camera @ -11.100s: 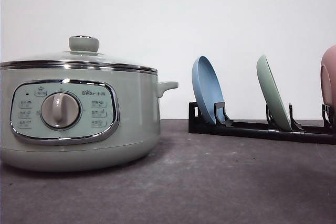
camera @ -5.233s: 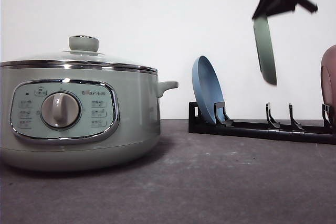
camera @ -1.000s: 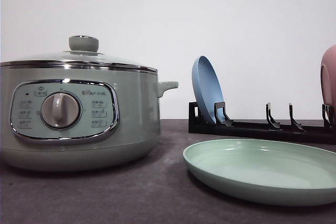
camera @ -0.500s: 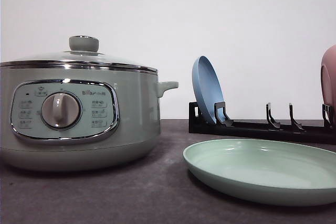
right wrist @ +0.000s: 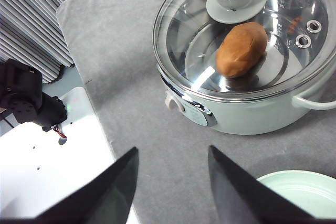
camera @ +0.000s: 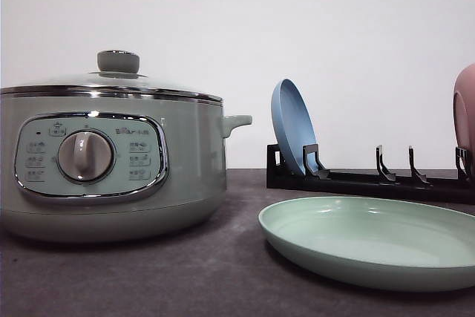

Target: Transfer potato from steamer to green plate

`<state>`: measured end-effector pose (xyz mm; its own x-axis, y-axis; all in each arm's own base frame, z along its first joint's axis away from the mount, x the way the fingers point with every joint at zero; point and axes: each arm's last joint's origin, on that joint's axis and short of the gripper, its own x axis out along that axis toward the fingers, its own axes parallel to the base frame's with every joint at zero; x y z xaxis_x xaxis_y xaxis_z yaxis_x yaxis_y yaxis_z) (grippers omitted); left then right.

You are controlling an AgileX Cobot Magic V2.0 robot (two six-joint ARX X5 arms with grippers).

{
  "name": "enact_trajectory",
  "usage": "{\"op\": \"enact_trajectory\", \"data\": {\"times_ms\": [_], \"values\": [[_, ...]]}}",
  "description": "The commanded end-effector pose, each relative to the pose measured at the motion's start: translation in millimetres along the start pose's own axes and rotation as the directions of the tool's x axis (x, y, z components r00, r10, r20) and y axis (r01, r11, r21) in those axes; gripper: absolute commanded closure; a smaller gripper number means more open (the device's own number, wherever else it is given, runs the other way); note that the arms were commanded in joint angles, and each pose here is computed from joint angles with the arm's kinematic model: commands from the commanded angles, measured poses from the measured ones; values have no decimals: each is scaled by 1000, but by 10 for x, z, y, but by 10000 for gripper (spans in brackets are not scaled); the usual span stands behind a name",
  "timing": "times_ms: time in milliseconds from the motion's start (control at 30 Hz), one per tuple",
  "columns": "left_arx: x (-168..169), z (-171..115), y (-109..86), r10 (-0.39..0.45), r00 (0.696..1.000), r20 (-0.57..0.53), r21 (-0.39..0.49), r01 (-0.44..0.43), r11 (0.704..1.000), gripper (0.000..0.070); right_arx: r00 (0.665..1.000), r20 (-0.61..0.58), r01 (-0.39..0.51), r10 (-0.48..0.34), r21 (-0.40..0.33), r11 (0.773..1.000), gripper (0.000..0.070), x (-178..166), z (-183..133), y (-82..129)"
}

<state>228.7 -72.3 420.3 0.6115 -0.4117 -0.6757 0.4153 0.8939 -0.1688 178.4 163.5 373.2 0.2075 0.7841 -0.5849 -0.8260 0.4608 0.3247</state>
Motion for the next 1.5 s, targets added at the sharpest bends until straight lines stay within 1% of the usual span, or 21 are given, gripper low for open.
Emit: {"op": "enact_trajectory", "data": {"times_ms": [0,100,300,533,767,1067,1333,1467], "values": [[119,92,-26,17,1000,-16,34,-16,999,144,1000,8,-6,6,-20,1000,439,2,44,16],[367,143,-45,42,997,-71,54,-39,998,144,1000,8,-6,6,-20,1000,439,2,44,16],[819,147,-75,80,981,-176,85,-65,994,144,1000,8,-6,6,-20,1000,439,2,44,16],[1130,137,-109,85,970,-227,105,-63,993,144,1000,8,-6,6,-20,1000,439,2,44,16],[1259,117,-118,109,961,-255,118,-81,990,146,1000,9,-5,5,-23,1000,439,2,44,16],[1268,114,-112,131,957,-258,123,-102,987,146,1000,9,-5,5,-28,1000,439,2,44,16],[1316,96,-104,132,951,-280,122,-101,987,147,1000,8,-5,5,-28,1000,439,2,44,16],[1318,97,-104,133,951,-278,120,-103,987,159,1000,8,-5,5,-28,1000,439,2,44,16]]}}
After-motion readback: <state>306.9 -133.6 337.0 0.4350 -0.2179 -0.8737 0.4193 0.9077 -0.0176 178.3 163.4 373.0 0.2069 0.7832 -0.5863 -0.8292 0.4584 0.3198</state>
